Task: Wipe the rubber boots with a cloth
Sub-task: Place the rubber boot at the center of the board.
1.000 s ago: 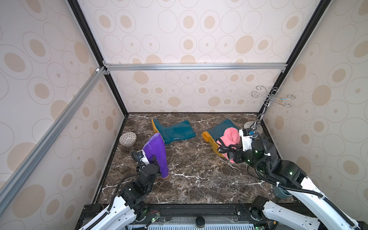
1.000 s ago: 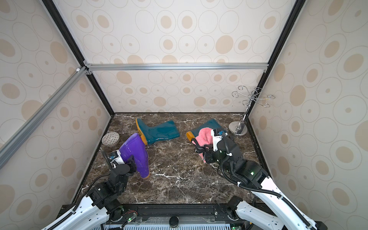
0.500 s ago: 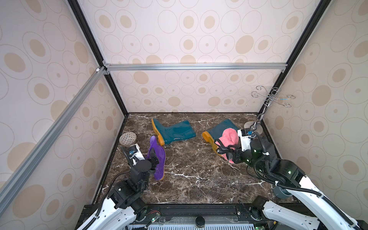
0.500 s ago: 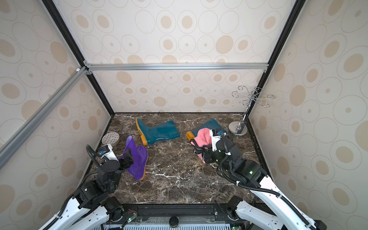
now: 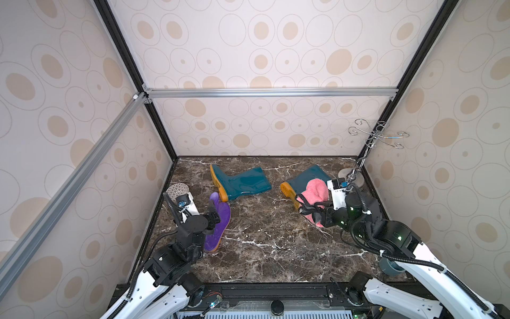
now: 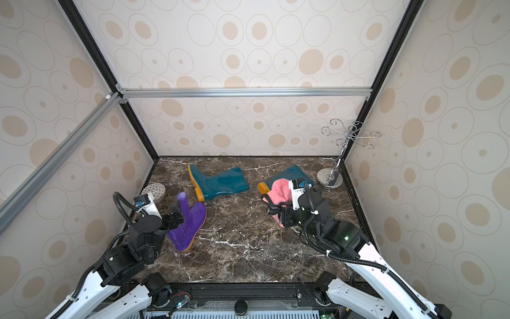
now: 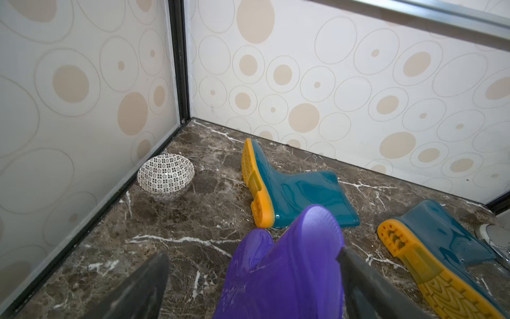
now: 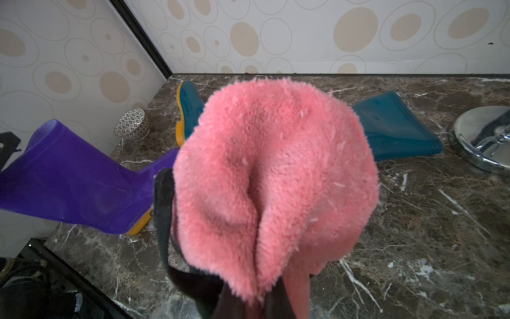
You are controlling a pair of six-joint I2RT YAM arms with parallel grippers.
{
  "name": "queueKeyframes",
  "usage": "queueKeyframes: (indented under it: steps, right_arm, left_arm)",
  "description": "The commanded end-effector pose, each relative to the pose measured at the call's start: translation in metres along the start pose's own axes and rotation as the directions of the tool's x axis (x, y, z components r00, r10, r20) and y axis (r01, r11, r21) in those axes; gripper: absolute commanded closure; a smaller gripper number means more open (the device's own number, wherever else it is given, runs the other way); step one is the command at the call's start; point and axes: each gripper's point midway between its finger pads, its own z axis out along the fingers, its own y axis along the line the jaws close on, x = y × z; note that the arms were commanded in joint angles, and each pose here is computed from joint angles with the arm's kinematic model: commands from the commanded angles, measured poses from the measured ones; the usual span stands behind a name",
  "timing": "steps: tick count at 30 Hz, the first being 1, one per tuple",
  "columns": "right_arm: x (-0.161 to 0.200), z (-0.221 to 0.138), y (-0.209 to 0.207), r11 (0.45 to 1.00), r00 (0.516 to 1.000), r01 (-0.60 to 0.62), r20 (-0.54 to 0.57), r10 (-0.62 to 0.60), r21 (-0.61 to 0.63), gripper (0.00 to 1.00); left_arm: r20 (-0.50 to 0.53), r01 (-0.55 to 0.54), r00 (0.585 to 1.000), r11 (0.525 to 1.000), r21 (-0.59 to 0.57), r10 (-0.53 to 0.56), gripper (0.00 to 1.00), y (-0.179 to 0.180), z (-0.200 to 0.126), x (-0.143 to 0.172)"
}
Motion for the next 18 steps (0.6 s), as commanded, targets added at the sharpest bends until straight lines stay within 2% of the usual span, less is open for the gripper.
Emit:
queueKeyframes:
  steps: [1,7,10,14,18]
  right_arm:
    - [0.002,0.001,0.002,1.000,1.000,-0.021,-0.004,0.021,-0.013,1.00]
    - [0.003,0.002,0.004,0.999,1.000,-0.026,-0.009,0.026,-0.024,1.00]
    - [0.002,0.001,0.003,1.000,1.000,-0.022,-0.010,0.022,-0.019,1.00]
    - [-0.001,-0.001,0.004,1.000,1.000,-0.020,-0.005,0.019,-0.018,1.00]
    - [-0.006,-0.008,0.001,1.000,1.000,-0.019,0.015,0.019,-0.005,1.00]
  left_arm:
    - [0.035,-0.039,0.999,0.999,0.009,0.039,0.03,-0.003,-0.010,-0.030]
    - [0.036,-0.077,0.997,0.996,0.050,0.075,0.01,-0.017,-0.015,-0.053]
    - [0.061,-0.097,0.994,0.993,0.073,0.092,0.00,-0.025,-0.021,-0.076]
    - [0.064,-0.175,0.984,0.978,0.115,0.168,0.00,-0.048,-0.017,-0.092]
    - [0.056,-0.182,0.983,0.960,0.215,0.174,0.00,-0.082,-0.011,-0.100]
